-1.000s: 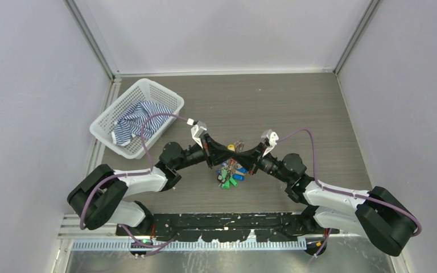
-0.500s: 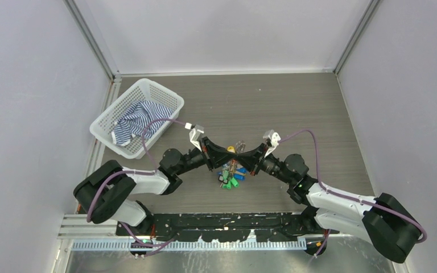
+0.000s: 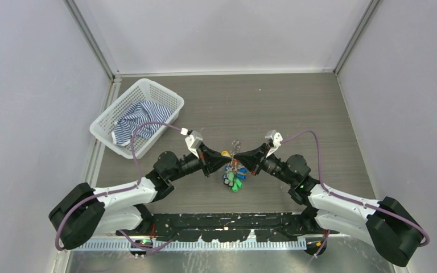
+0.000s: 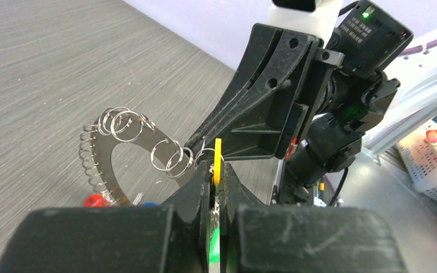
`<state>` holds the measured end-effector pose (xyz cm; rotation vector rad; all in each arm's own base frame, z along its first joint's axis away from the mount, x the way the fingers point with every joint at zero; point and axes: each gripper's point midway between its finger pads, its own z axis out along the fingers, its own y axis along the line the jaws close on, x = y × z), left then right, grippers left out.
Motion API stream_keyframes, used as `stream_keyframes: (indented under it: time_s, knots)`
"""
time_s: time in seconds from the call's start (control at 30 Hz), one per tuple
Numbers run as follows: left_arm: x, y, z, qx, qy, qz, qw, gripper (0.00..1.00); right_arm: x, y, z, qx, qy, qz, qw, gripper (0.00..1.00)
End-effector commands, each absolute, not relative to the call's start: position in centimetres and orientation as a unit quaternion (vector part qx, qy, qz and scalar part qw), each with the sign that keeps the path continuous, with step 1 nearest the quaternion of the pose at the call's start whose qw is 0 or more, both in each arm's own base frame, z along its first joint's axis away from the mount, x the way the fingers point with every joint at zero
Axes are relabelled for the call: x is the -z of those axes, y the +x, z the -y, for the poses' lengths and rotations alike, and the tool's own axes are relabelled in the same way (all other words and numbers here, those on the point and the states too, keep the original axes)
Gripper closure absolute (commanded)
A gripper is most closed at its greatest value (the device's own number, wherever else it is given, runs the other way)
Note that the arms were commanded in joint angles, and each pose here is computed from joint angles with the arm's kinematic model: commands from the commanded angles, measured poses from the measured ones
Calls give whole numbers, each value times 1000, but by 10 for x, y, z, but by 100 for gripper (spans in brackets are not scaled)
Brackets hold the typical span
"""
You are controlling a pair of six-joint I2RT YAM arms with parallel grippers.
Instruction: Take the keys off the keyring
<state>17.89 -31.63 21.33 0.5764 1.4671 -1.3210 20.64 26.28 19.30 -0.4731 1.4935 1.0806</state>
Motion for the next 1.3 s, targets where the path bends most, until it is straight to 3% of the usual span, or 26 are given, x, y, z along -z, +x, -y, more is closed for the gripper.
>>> stream_keyframes:
  time_s: [0.0,0.5,0.97,1.0,1.07,1.1,1.27]
  knots:
    - [-178,159,318,520,306,-647,466,100,-264,242,-232,-425,-124,-565,697,99]
    - [-209,188,310,449,304,-655,526,100,-254,225,-255,-420,-209,-579,667,99]
    - [-232,189,323,433,341,-657,515,100,-255,224,-266,-417,-226,-605,639,99]
    - [-234,192,322,427,334,-662,518,100,-254,223,-265,-420,-222,-603,641,94]
    - [-239,198,318,417,318,-670,526,100,-248,224,-260,-421,-205,-600,649,70]
    - [-241,200,316,416,307,-673,529,100,-244,224,-258,-420,-199,-599,653,64]
    - [-247,204,314,429,265,-679,534,100,-231,222,-252,-420,-191,-593,660,55]
